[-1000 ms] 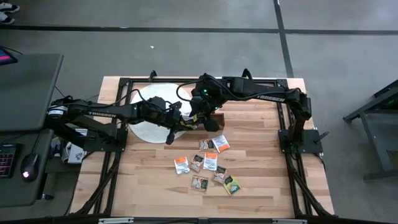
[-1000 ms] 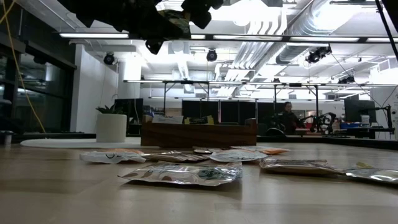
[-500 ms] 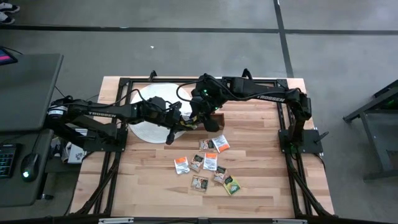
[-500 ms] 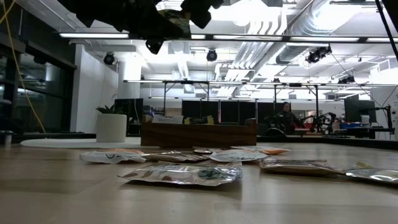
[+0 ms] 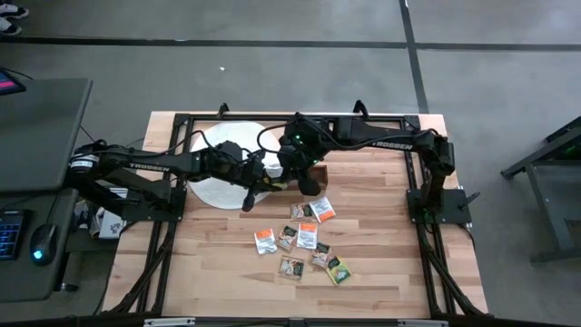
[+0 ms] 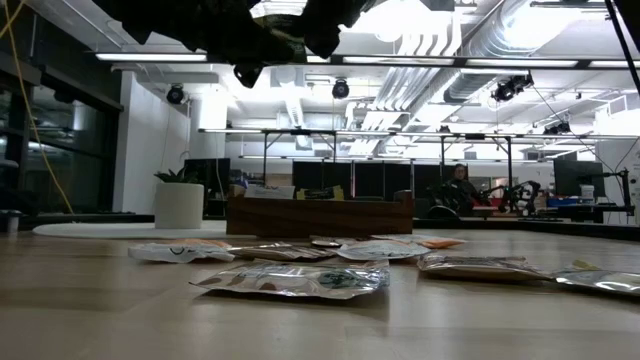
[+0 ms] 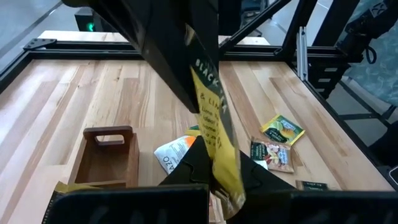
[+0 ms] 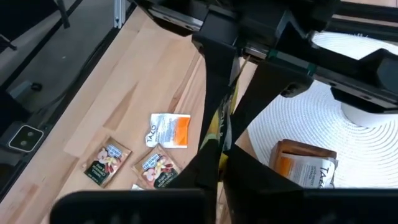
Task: Pick & Place Tea
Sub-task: Put the yellow tea bag into the middle section of the wooden organizer
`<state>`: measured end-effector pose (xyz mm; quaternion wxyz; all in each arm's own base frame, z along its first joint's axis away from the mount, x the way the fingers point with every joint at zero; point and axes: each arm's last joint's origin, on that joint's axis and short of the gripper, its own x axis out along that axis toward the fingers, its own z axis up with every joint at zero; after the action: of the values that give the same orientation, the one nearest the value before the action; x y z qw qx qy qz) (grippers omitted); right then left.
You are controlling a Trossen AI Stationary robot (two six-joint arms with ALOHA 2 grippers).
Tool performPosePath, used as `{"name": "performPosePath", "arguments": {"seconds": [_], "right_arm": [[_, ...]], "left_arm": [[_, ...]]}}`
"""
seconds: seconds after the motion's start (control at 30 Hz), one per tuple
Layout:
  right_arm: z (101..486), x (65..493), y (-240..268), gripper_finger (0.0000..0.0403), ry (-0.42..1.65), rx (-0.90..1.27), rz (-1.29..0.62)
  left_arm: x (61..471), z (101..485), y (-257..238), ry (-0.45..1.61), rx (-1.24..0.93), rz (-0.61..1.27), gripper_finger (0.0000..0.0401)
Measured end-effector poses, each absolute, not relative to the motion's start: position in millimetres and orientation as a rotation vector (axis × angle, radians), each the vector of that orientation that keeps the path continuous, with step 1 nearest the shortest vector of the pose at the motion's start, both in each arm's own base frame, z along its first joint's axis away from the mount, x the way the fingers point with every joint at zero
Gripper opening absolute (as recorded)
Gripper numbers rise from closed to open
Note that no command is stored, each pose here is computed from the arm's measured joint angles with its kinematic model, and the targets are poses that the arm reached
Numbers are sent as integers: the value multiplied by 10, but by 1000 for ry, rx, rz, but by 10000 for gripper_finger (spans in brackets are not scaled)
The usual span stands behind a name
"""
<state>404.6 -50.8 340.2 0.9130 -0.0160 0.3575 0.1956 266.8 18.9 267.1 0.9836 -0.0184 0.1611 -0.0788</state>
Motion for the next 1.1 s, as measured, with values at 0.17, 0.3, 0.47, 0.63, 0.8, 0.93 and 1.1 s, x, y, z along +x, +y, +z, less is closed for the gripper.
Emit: {"name": "performPosePath", "arguments": {"seconds": [0.17, 0.3, 0.47, 0.63, 0.8, 0.93, 1.1], "right_arm": [[3426, 4049, -507, 7, 728, -32, 402], [3443, 4035, -511, 3, 732, -62, 373], [3503, 3986, -506, 1, 734, -87, 344], [3562, 3930, -521, 1, 748, -115, 283], [3561, 3890, -562, 1, 793, -135, 209], [3496, 3820, -635, 0, 892, -115, 137], [3325, 3759, -738, 0, 959, -86, 102]], "left_arm": [[2667, 2672, 189, 324, -37, -158, 0], [2662, 2665, 189, 335, -44, -158, 3], [2660, 2668, 192, 341, -55, -147, 35], [2656, 2637, 194, 361, -42, -134, 106], [2658, 2642, 197, 354, -39, -126, 196], [2656, 2641, 208, 360, -47, -82, 239], [2647, 2637, 225, 369, -44, -21, 247]]}}
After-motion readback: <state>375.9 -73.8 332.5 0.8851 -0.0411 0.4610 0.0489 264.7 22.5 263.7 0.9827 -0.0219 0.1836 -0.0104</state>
